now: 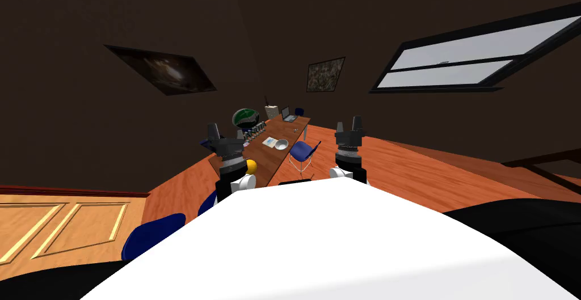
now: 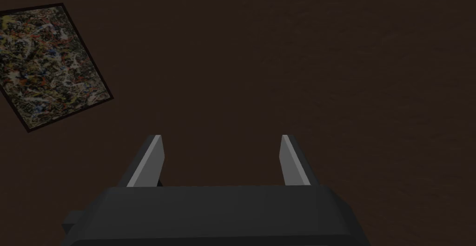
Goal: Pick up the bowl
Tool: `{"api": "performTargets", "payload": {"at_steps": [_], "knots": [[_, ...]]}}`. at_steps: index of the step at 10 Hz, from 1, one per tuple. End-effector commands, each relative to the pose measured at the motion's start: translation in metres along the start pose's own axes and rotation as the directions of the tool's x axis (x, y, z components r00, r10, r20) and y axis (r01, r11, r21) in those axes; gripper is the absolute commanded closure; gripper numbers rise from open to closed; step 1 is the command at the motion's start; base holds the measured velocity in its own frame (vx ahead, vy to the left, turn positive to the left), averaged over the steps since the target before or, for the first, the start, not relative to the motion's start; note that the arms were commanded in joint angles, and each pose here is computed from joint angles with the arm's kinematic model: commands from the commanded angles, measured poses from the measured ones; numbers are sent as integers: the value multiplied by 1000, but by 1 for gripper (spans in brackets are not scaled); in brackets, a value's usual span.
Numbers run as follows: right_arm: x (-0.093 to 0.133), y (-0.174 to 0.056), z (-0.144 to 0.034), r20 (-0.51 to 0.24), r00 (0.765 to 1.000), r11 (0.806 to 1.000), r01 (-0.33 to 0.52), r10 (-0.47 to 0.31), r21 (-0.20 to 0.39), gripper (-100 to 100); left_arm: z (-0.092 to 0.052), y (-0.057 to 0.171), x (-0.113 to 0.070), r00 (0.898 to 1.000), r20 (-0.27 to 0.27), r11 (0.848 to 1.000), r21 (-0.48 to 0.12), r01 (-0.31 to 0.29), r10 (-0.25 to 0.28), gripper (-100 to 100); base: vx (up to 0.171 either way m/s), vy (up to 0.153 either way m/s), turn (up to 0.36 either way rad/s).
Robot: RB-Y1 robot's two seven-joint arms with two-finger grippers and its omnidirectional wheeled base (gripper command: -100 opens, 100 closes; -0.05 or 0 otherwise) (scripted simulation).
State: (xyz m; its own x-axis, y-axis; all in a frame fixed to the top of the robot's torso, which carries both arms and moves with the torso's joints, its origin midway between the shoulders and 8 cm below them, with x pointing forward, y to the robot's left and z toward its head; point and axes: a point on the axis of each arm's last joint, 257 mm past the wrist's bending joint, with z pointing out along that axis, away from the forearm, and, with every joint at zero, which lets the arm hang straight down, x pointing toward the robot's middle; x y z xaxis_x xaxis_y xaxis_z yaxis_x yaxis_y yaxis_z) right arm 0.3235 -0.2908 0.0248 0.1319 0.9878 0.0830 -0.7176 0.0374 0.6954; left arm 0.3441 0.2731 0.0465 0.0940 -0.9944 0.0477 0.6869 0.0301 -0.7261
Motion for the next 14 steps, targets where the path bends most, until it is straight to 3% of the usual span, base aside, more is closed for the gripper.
{"api": "performTargets", "payload": {"at_steps": [1,6,9,12,14], "knots": [[0,0,0,0,1000,1000,0,0,0,0,0,10,3,999,-30,999,-33,-13,12,-100,-15,3,-132],[0,0,0,0,1000,1000,0,0,0,0,-6,54,3,996,-84,983,-174,-50,36,-100,-41,12,-172],[0,0,0,0,1000,1000,0,0,0,0,-13,88,-3,995,-93,958,-279,-68,44,-100,-54,11,-230],[0,0,0,0,1000,1000,0,0,0,0,-18,104,-6,995,-92,940,-334,-73,45,-100,-28,3,-124],[0,0,0,0,1000,1000,0,0,0,0,-28,129,-14,995,-84,907,-414,-77,47,-100,-32,1,-216]]}}
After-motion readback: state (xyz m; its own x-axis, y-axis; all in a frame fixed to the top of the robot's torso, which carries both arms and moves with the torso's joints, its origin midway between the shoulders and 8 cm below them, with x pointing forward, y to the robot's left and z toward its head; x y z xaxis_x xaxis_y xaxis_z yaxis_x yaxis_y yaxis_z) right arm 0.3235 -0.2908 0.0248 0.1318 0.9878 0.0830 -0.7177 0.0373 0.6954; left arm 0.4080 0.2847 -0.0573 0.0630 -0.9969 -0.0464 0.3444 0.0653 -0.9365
